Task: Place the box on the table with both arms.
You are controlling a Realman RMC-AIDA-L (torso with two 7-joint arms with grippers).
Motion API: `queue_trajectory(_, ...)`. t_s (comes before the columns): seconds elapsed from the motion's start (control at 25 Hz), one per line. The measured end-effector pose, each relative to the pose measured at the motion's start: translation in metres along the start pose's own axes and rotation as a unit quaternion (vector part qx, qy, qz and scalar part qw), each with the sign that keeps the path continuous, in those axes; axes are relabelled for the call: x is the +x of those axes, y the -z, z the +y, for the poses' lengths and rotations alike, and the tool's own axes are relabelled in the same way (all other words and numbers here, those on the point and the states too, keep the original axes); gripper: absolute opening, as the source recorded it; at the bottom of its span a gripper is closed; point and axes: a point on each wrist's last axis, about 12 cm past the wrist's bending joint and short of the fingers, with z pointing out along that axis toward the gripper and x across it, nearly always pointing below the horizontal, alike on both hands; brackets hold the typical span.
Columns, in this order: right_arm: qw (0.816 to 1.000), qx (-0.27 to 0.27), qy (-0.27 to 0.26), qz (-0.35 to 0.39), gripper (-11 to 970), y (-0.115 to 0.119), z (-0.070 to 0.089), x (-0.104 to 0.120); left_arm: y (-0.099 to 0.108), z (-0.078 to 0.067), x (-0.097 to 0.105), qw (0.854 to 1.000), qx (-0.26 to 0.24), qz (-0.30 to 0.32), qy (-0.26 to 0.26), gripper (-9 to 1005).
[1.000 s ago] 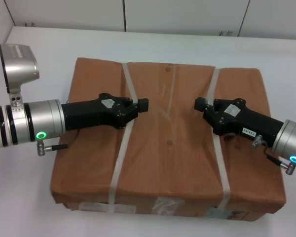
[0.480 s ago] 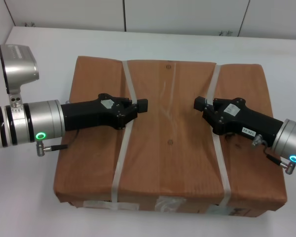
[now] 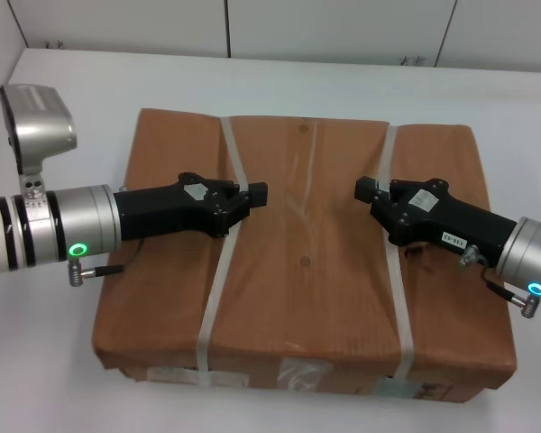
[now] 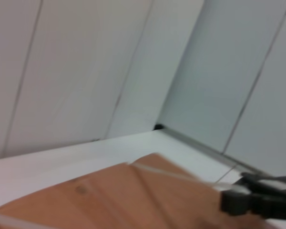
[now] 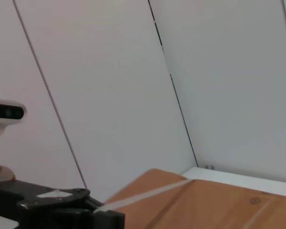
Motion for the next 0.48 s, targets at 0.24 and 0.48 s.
queue_trajectory(0.24,1.0,0.022,-0.006,0.017,86,-0.004,-0.006,0.001,-0.006,0.007,0.006,0.999,-0.038,0.023,-0.002,14)
queue_trajectory(0.48,0.996,0.061,-0.032,0.063,95,-0.015,-0.015,0.005,-0.017,0.012,0.013,0.995,-0.072,0.061,-0.012,14)
